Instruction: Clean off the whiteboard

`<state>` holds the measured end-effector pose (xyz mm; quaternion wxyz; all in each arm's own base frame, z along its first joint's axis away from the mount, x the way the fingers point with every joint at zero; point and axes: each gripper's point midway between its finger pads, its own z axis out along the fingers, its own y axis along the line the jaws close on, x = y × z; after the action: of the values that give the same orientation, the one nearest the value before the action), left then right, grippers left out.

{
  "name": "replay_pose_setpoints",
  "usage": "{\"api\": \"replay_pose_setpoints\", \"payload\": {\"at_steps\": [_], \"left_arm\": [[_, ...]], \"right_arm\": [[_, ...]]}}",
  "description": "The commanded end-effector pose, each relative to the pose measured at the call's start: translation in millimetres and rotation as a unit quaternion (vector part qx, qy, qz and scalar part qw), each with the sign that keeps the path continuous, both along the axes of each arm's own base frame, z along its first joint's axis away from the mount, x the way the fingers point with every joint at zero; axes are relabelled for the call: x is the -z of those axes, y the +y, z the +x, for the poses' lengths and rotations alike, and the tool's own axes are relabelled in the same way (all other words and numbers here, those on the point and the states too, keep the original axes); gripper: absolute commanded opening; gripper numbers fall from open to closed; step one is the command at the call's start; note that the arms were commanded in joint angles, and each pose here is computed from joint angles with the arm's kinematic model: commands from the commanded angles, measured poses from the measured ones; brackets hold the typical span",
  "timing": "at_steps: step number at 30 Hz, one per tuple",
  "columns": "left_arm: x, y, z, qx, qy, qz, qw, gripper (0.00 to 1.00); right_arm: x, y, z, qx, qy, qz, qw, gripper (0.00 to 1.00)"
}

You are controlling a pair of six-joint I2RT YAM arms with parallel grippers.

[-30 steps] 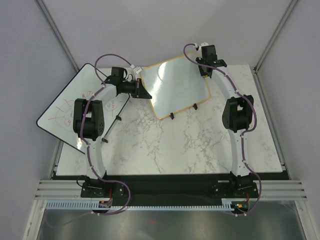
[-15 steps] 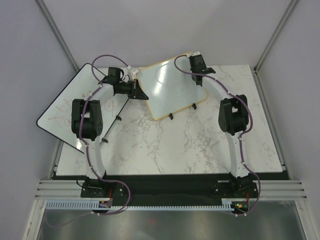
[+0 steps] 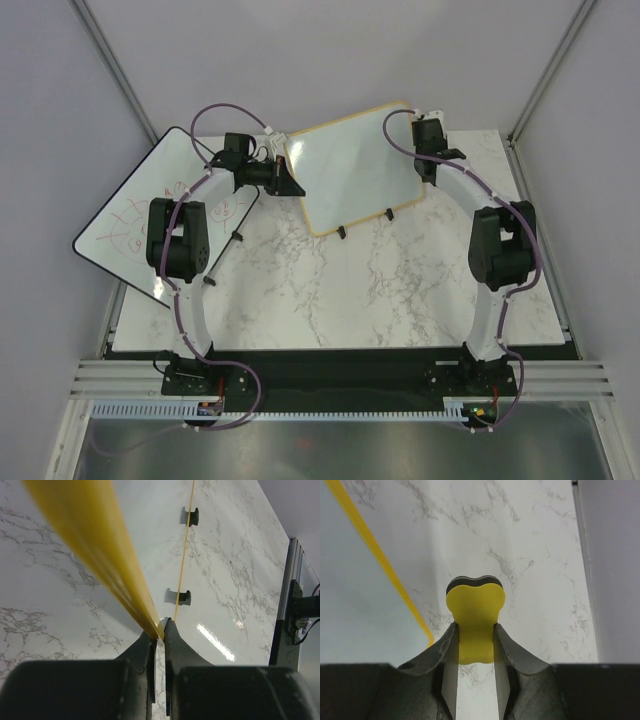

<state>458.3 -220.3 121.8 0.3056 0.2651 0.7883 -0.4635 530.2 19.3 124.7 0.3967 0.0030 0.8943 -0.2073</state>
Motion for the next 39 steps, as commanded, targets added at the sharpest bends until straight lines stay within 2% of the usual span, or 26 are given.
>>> {"api": "replay_pose_setpoints", "payload": {"at_steps": [1,2,5,9,13,14,17,19,20,23,27,28,33,35,39], "left_arm": [[-11,0,11,0.010,-0.094,0.026,0.995,0.02],[-11,0,11,0.010,-0.095,0.027,0.995,0.02],[-9,1,12,0.009,-0.091,0.027,0.995,0.02],[-8,0,13,0.007,-0.090,0.029,0.995,0.02],[-9,-1,13,0.007,-0.091,0.028,0.995,0.02],[-9,0,13,0.007,-0.091,0.029,0.995,0.02],[-10,0,13,0.005,-0.090,0.029,0.995,0.02],[-10,0,13,0.005,-0.092,0.030,0.995,0.02],[-10,0,14,0.005,-0.092,0.030,0.995,0.02],[-9,-1,15,0.005,-0.092,0.029,0.995,0.02],[-9,-1,15,0.006,-0.090,0.028,0.996,0.02],[-9,-1,15,0.006,-0.090,0.028,0.996,0.02],[-10,-1,14,0.008,-0.093,0.027,0.995,0.02],[-11,-1,14,0.008,-0.093,0.027,0.995,0.02],[-10,-1,13,0.010,-0.095,0.027,0.995,0.02]], "right_arm": [[-90,8,8,0.009,-0.137,0.031,0.990,0.00],[-105,20,4,-0.021,-0.150,0.039,0.988,0.00],[-112,65,-6,-0.110,-0.163,0.027,0.980,0.00],[-69,142,-23,-0.252,-0.112,0.040,0.960,0.00],[-30,188,-19,-0.278,-0.079,0.048,0.956,0.00],[-5,204,-20,-0.283,-0.058,0.048,0.956,0.00],[16,238,-17,-0.301,-0.044,0.068,0.950,0.00],[20,268,-26,-0.339,-0.040,0.091,0.936,0.00],[24,298,-44,-0.387,-0.031,0.110,0.915,0.00],[39,345,-87,-0.468,-0.018,0.113,0.876,0.00],[59,376,-122,-0.511,-0.013,0.135,0.849,0.00],[61,375,-122,-0.509,-0.011,0.137,0.850,0.00],[64,337,-90,-0.434,-0.029,0.087,0.896,0.00],[64,299,-66,-0.355,-0.045,0.077,0.931,0.00],[61,234,-42,-0.229,-0.087,0.055,0.968,0.00]]}}
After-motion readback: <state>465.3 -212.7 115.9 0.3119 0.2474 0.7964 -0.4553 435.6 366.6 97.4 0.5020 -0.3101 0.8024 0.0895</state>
